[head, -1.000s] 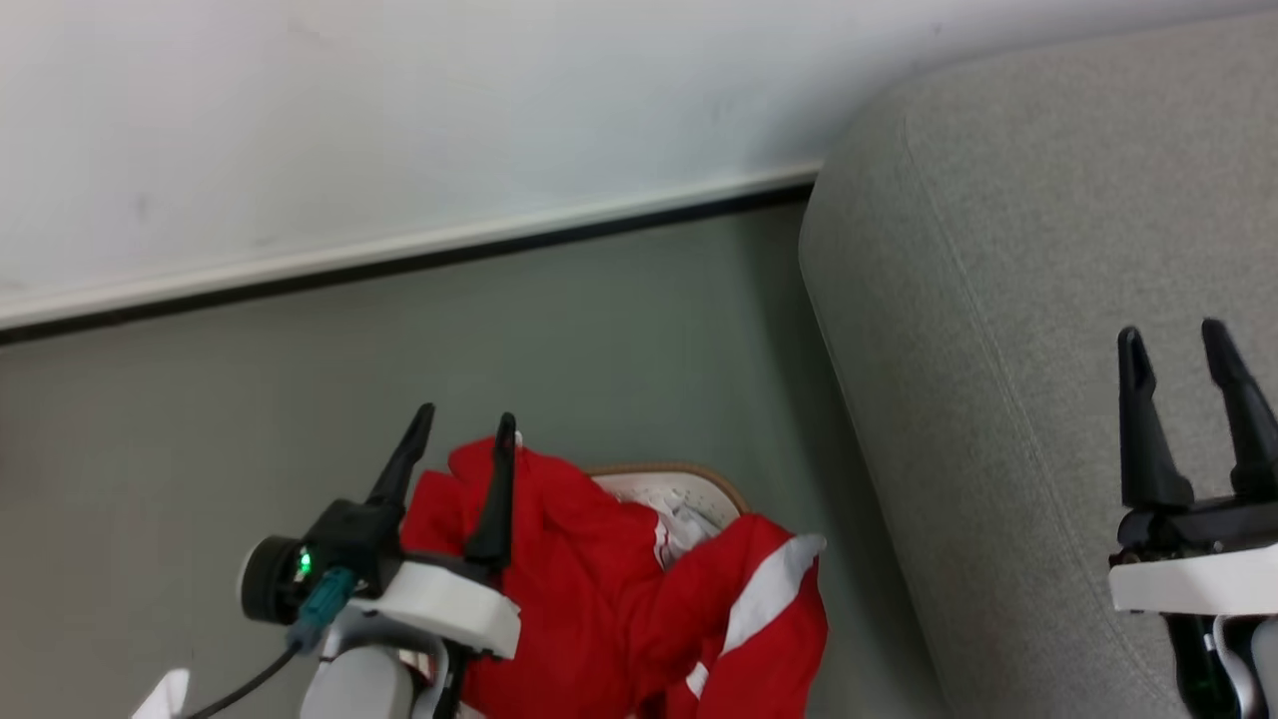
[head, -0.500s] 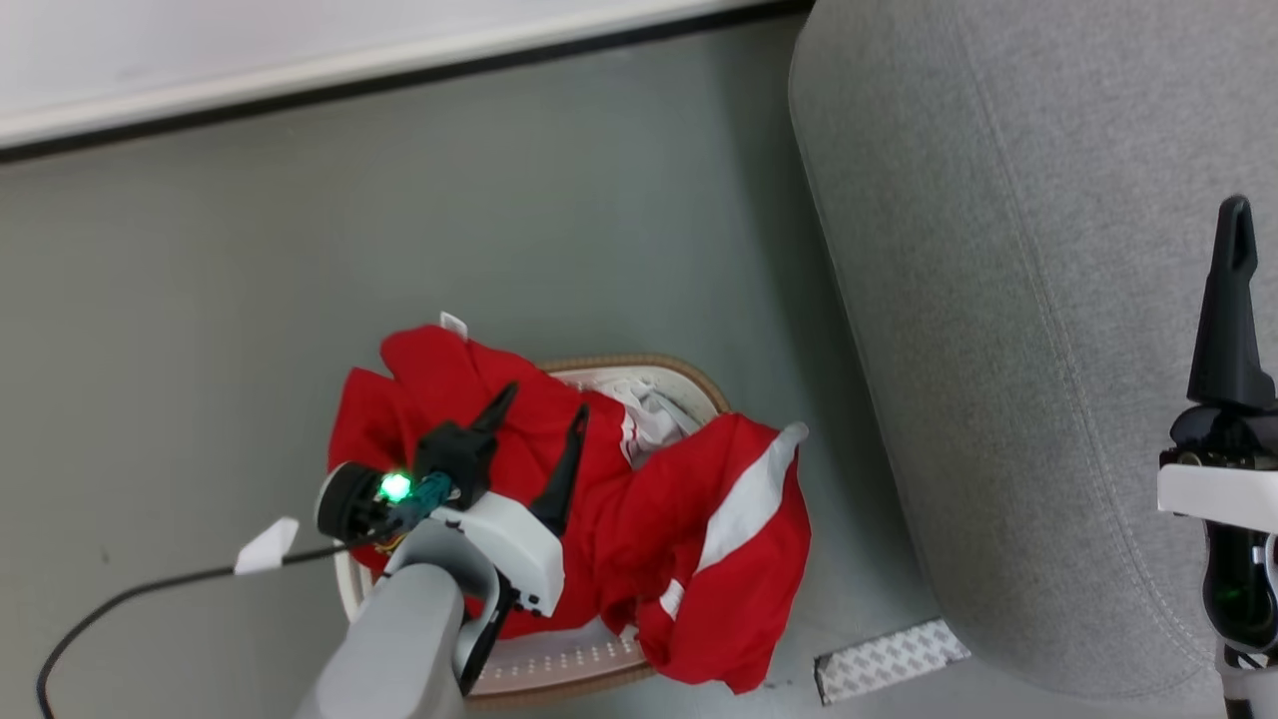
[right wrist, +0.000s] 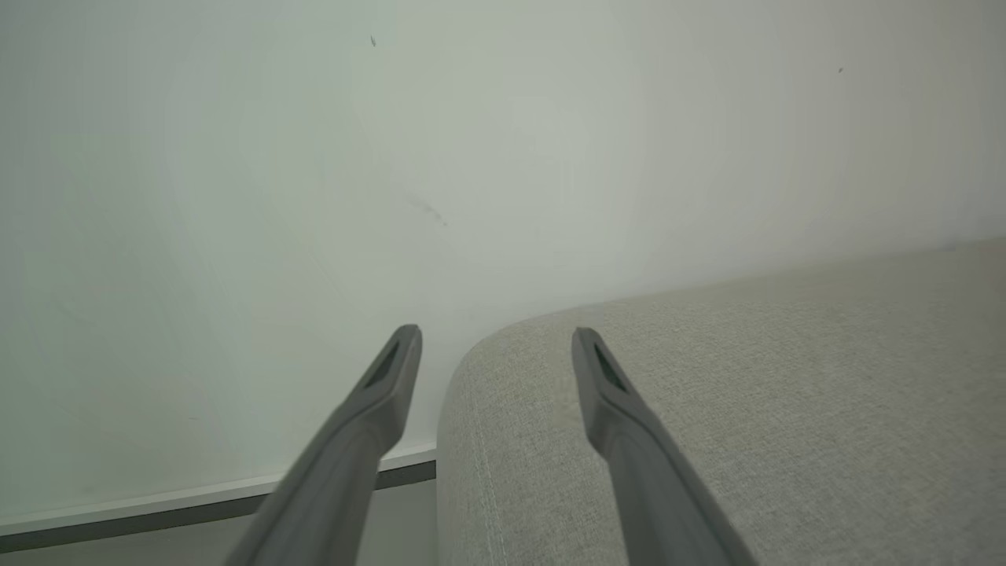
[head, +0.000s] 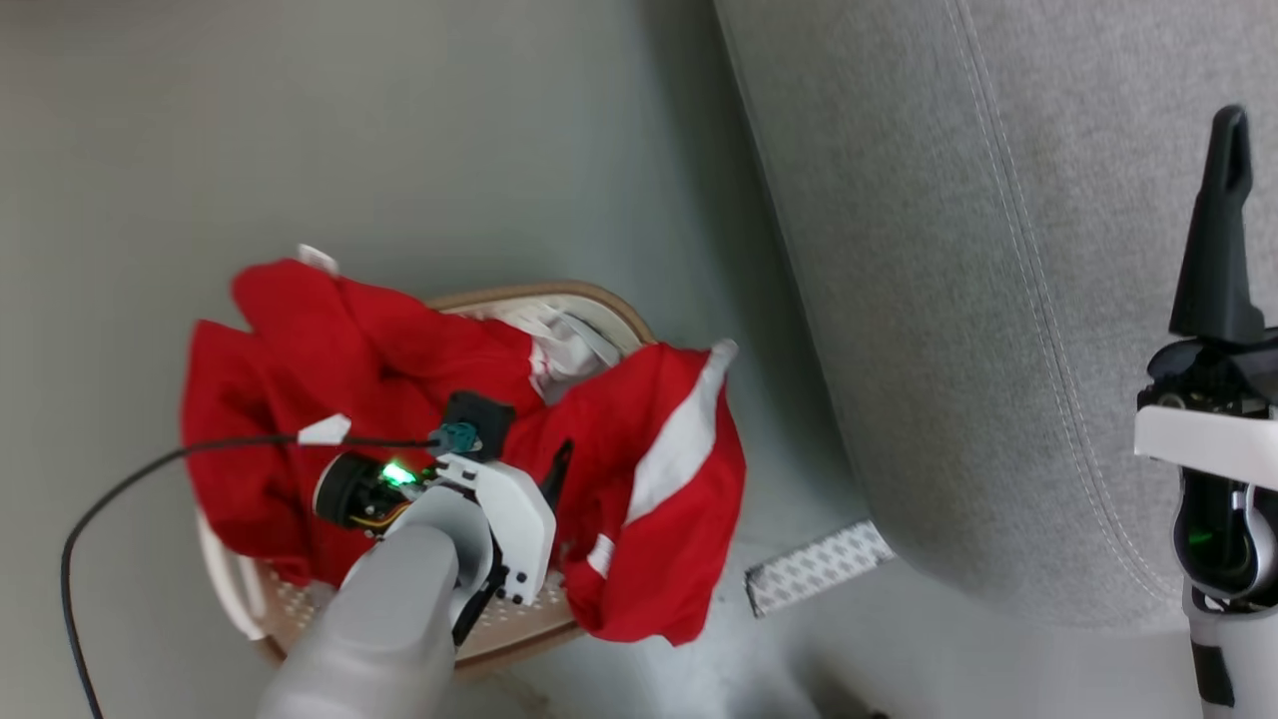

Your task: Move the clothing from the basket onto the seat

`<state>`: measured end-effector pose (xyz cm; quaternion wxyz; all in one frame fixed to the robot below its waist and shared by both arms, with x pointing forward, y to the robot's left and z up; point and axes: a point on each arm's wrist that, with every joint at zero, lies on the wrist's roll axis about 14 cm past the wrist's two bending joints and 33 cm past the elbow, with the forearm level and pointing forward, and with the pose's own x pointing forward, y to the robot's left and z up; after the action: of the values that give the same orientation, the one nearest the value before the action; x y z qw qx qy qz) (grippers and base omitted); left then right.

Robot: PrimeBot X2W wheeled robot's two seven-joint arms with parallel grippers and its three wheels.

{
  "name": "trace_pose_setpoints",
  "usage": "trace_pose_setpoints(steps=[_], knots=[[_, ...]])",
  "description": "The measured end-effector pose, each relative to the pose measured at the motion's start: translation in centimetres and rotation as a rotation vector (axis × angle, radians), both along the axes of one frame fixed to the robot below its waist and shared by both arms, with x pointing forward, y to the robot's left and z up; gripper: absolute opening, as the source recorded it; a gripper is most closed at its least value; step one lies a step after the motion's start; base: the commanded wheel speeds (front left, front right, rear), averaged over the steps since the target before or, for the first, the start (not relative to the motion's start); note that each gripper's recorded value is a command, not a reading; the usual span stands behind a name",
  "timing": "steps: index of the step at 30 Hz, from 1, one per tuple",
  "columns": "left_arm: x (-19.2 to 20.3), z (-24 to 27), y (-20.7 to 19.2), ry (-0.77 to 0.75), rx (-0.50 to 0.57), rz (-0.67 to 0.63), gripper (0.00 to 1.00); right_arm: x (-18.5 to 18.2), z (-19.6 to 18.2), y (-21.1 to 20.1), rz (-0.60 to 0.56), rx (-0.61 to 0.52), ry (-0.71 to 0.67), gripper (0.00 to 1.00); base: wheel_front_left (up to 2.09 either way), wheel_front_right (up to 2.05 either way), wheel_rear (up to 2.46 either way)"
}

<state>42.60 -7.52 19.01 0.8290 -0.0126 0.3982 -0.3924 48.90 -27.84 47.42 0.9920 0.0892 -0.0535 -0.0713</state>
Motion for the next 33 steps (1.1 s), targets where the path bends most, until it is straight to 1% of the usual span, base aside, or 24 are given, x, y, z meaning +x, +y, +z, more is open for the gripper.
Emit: trace_pose_setpoints(steps=[4, 7, 8, 12, 16, 19, 25, 26, 27, 28, 29, 33], knots=[[-2.0, -2.3, -1.4, 0.077, 0.024, -0.088, 1.00, 0.1, -0.8, -1.0, -0.035, -0.010, 0.017, 1.00, 0.00, 0.00, 0.00], [-3.4, -3.9, -1.9, 0.151, 0.044, -0.125, 1.00, 0.0, -1.7, -1.5, -0.052, -0.018, 0.036, 1.00, 0.00, 0.00, 0.00], [-4.0, -5.0, -1.9, 0.188, 0.069, -0.155, 1.00, 0.0, -2.3, -1.6, -0.058, -0.020, 0.053, 1.00, 0.00, 0.00, 0.00], [-4.5, -6.5, -1.9, 0.230, 0.097, -0.190, 1.00, 0.0, -3.2, -1.7, -0.064, -0.022, 0.072, 1.00, 0.00, 0.00, 0.00], [-3.8, -8.5, -1.0, 0.277, 0.148, -0.190, 1.00, 0.2, -4.4, -1.6, -0.065, -0.025, 0.100, 1.00, 0.00, 0.00, 0.00], [-4.4, -9.6, -0.9, 0.311, 0.181, -0.222, 1.00, 0.5, -5.1, -1.6, -0.062, -0.025, 0.112, 1.00, 0.00, 0.00, 0.00], [-5.2, -10.8, -0.6, 0.333, 0.223, -0.281, 1.00, 0.8, -6.1, -1.5, -0.058, -0.027, 0.130, 1.00, 0.00, 0.00, 0.00], [-5.2, -10.9, -0.6, 0.332, 0.225, -0.284, 0.96, 0.9, -6.1, -1.4, -0.057, -0.028, 0.131, 1.00, 0.00, 0.00, 0.00], [-5.2, -10.9, -0.6, 0.332, 0.228, -0.288, 0.47, 0.9, -6.2, -1.4, -0.056, -0.028, 0.132, 1.00, 0.00, 0.00, 0.00], [-5.2, -10.9, -0.6, 0.331, 0.227, -0.289, 0.12, 0.9, -6.2, -1.4, -0.056, -0.027, 0.132, 1.00, 0.00, 0.00, 0.00], [-5.2, -10.9, -0.6, 0.329, 0.225, -0.288, 0.00, 1.0, -6.3, -1.4, -0.056, -0.029, 0.134, 1.00, 0.00, 0.00, 0.00], [-4.8, -10.4, -1.0, 0.309, 0.204, -0.279, 0.00, 1.1, -6.0, -1.4, -0.055, -0.027, 0.128, 1.00, 0.00, 0.00, 0.00]])
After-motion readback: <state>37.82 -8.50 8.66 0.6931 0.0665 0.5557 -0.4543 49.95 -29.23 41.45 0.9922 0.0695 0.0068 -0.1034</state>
